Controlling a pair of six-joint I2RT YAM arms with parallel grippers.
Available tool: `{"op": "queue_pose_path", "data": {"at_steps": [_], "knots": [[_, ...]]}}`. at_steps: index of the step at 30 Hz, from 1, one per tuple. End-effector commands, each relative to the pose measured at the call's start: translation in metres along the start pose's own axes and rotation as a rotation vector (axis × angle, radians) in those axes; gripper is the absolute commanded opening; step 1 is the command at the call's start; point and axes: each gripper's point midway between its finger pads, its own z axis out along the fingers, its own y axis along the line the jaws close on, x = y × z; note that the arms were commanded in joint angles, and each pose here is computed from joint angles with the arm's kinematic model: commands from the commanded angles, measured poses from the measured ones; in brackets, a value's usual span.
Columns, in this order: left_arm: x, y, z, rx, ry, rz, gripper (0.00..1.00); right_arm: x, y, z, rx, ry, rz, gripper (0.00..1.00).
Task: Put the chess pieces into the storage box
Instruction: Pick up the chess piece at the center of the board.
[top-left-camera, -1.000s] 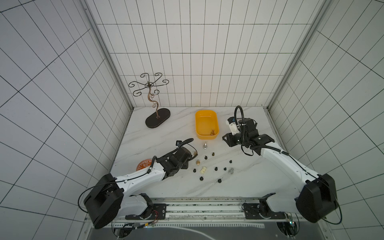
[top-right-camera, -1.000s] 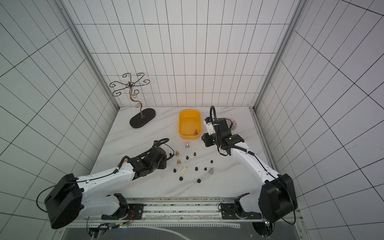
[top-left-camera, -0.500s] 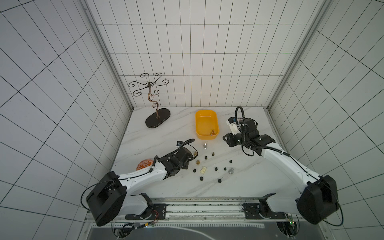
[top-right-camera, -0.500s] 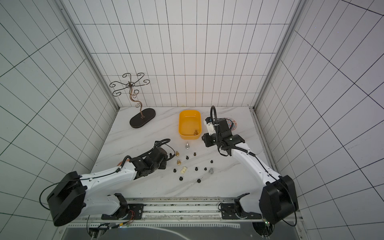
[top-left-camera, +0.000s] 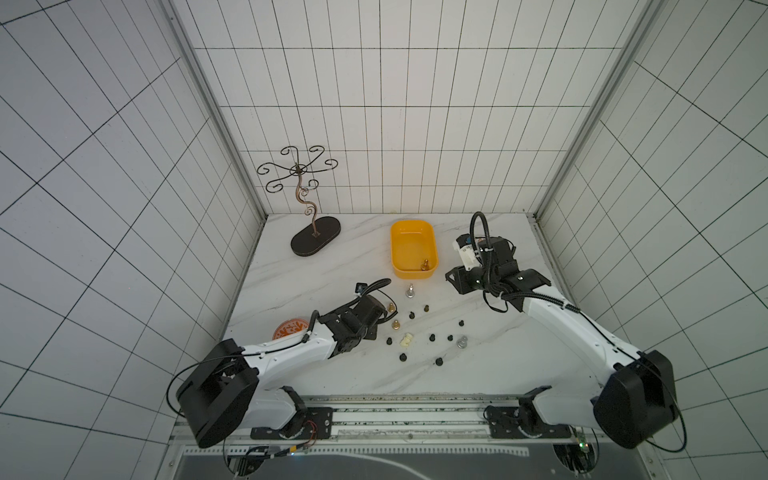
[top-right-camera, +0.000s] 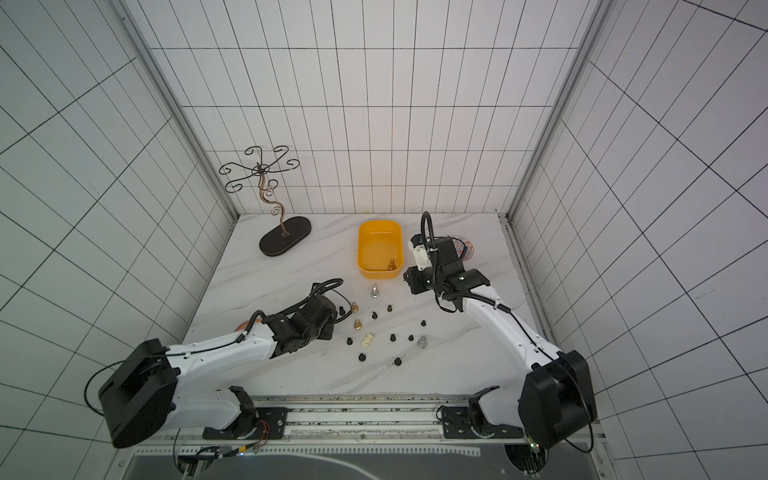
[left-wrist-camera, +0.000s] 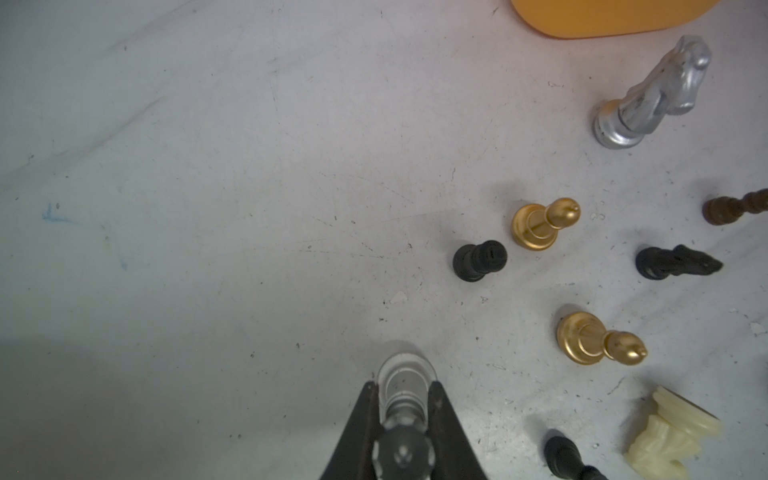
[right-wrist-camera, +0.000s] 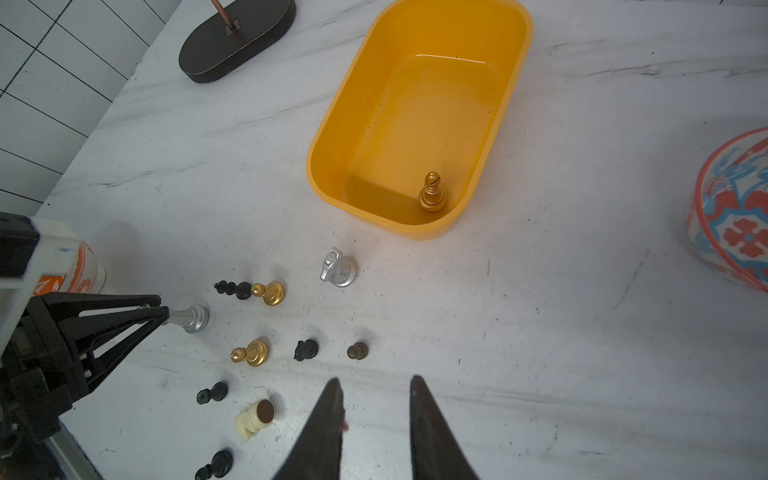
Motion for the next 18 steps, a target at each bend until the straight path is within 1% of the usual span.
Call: {"op": "queue_pose_path", "data": {"at_steps": [1, 6, 12, 18], "knots": [[-0.010, -0.002, -0.003, 0.000, -0.040, -0.005, 0.19, 0.019, -0.001, 0.001, -0.013, 0.040, 0.018, 0.29], [-0.029, -0.005, -0.019, 0.012, -0.084, 0.012, 0.19, 0.018, -0.001, -0.002, -0.008, 0.032, 0.017, 0.29], [-0.061, -0.012, -0.039, 0.009, -0.142, 0.055, 0.19, 0.020, -0.002, -0.004, -0.001, 0.029, 0.024, 0.29], [-0.097, -0.029, -0.051, 0.026, -0.211, 0.101, 0.19, 0.022, -0.003, -0.008, 0.009, 0.023, 0.026, 0.28]]}}
